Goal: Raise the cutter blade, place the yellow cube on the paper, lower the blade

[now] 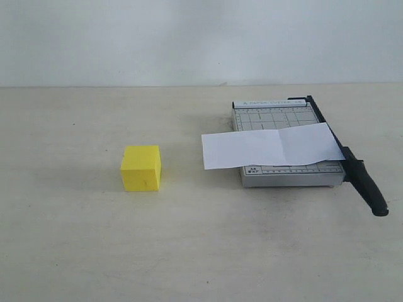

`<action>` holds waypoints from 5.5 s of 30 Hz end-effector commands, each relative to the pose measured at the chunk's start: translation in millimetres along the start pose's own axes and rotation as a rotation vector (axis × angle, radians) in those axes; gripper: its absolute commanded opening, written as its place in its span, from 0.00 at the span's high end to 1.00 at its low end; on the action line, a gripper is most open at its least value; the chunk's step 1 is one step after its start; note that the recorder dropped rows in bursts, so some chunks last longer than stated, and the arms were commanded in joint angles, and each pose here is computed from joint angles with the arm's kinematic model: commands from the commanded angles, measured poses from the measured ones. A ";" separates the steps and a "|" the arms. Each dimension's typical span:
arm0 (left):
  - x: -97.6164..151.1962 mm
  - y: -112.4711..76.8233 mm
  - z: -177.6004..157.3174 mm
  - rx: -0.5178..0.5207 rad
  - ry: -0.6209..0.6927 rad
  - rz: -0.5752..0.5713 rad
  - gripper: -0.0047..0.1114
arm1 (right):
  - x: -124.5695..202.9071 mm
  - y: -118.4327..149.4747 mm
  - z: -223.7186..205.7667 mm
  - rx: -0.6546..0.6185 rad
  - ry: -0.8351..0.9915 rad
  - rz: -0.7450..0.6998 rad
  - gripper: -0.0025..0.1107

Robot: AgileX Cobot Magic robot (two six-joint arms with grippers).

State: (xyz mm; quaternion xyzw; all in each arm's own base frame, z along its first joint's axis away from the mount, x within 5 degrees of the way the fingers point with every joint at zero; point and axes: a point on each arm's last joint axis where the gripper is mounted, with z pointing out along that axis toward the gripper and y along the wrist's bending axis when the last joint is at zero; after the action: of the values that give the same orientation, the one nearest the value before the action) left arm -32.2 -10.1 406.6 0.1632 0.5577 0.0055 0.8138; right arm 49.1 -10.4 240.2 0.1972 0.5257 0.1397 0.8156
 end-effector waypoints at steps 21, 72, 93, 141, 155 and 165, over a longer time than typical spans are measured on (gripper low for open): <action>28.8 -5.5 20.4 0.190 0.346 0.244 0.45 | -95.2 61.1 92.5 0.102 0.557 -0.533 0.53; 67.4 -10.5 56.8 0.377 0.721 0.173 0.45 | 116.5 0.3 221.1 0.005 1.671 -0.416 0.36; 67.1 -10.3 57.3 0.373 0.715 0.173 0.45 | 164.7 -23.5 217.3 0.008 1.805 -0.382 0.36; 67.1 -10.3 57.2 0.377 0.714 0.184 0.45 | 152.4 -15.3 218.8 -0.042 1.753 -0.402 0.98; 67.1 -10.3 57.2 0.379 0.713 0.188 0.45 | 115.2 5.9 228.9 -0.075 1.591 -0.432 0.98; 67.1 -10.3 57.2 0.379 0.713 0.188 0.45 | 80.6 31.8 255.6 -0.127 1.473 -0.417 0.98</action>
State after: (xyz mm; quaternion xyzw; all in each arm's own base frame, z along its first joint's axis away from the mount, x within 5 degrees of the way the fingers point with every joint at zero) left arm 42.7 -21.1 361.4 0.3439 0.7807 0.0362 0.5205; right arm 311.2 5.9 256.0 -0.0708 0.9670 0.1090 0.2191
